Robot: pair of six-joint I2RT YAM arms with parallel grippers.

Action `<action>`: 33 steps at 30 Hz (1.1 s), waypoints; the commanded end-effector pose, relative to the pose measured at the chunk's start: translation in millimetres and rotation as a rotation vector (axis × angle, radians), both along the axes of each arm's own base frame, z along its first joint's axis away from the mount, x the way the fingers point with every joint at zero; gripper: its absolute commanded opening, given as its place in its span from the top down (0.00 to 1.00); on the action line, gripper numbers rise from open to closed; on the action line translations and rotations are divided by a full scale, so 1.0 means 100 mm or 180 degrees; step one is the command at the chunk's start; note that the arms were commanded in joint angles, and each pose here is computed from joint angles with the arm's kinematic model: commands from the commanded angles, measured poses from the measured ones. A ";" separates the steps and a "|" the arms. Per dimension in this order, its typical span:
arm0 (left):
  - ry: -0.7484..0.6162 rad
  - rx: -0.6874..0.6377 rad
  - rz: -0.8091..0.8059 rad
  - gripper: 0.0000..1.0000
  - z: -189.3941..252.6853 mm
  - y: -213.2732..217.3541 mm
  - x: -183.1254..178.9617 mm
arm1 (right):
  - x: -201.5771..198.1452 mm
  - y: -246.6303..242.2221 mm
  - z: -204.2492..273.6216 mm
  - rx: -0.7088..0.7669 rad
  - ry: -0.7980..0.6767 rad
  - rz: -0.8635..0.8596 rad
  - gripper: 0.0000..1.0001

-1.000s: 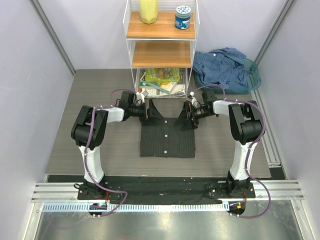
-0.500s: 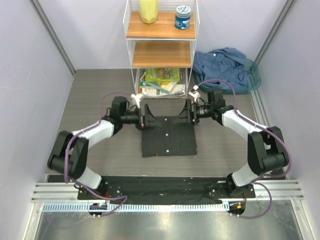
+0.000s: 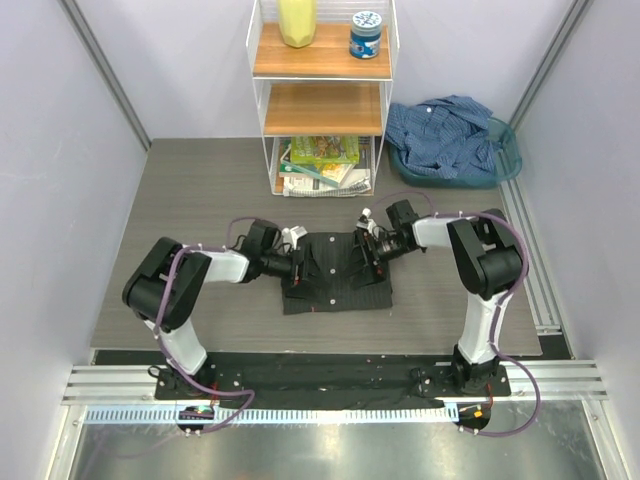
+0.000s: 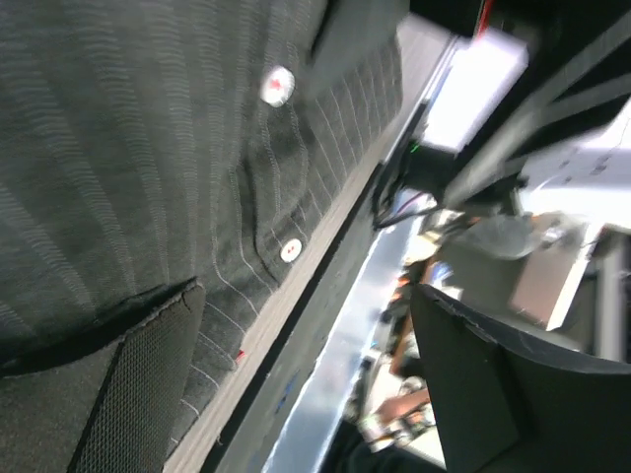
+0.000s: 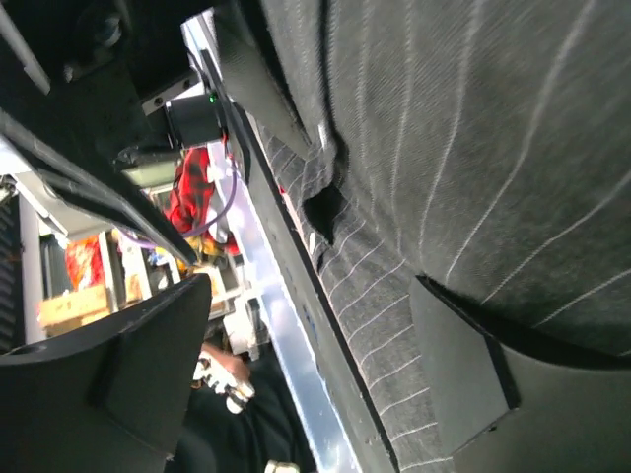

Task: Fold and stack the long sleeve shirts
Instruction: Fold the shirt

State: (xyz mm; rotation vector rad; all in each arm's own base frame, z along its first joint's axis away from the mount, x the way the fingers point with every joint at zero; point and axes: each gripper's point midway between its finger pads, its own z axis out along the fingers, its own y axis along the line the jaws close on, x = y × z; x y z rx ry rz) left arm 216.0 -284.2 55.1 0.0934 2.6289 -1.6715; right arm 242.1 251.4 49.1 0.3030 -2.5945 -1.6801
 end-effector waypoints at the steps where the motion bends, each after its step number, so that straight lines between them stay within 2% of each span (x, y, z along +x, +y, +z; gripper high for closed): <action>1: -0.0230 0.0436 -0.0535 0.11 0.00 0.04 -0.41 | 0.22 -0.44 -0.49 -0.0952 -0.0363 0.0245 0.18; 2: -0.0288 0.0332 -0.0549 0.10 0.13 0.04 -0.41 | 0.27 -0.44 -0.43 -0.0978 -0.0422 0.0311 0.21; 3: -0.0404 0.0224 -0.0505 0.09 0.28 0.06 -0.36 | 0.43 -0.43 -0.30 -0.0963 -0.0760 0.0469 0.25; 4: -0.0617 0.0063 -0.0355 0.09 0.53 0.15 -0.24 | 0.35 -0.46 -0.16 -0.1035 -0.0759 0.0633 0.34; 5: -0.0765 -0.0006 -0.0239 0.09 0.67 0.21 -0.14 | 0.37 -0.49 -0.10 -0.1085 -0.1089 0.0895 0.37; 6: -0.0846 -0.0051 -0.0107 0.09 0.76 0.30 -0.05 | 0.50 -0.56 -0.04 -0.1377 -0.1405 0.1064 0.41; 7: -0.0987 -0.0174 0.0090 0.09 0.95 0.46 0.10 | 0.43 -0.54 0.08 -0.1525 -0.1629 0.1321 0.45; 10: -0.1212 -0.0095 0.0382 0.08 1.11 0.77 0.34 | 0.60 -0.60 0.20 -0.1969 -0.2239 0.1719 0.46; 12: -0.1393 0.0047 0.0600 0.09 1.20 0.93 0.50 | 0.76 -0.45 0.44 -0.1913 -0.2414 0.1562 0.47; 16: -0.1597 0.0501 0.1315 0.07 1.18 1.37 0.79 | 0.90 0.09 0.71 -0.1758 -0.2519 0.0917 0.51; 21: -0.1758 0.0724 0.1671 0.06 1.26 1.58 0.92 | 0.75 0.75 0.38 -0.1802 -0.2629 0.1095 0.61; 24: -0.1742 0.0865 0.1923 0.05 1.31 1.83 0.97 | 0.74 0.99 0.27 -0.1882 -0.2631 0.1144 0.65; 27: -0.1695 0.1186 0.2082 0.04 1.27 2.05 0.95 | 0.68 1.13 0.03 -0.1920 -0.2495 0.1288 0.65; 32: -0.1706 0.1427 0.2105 0.02 1.33 2.26 0.94 | 0.03 1.04 -0.28 -0.1725 -0.2214 0.2300 0.64; 33: -0.1640 0.1454 0.2110 0.02 1.30 2.30 0.92 | -0.22 0.84 -0.38 -0.1676 -0.2200 0.2786 0.64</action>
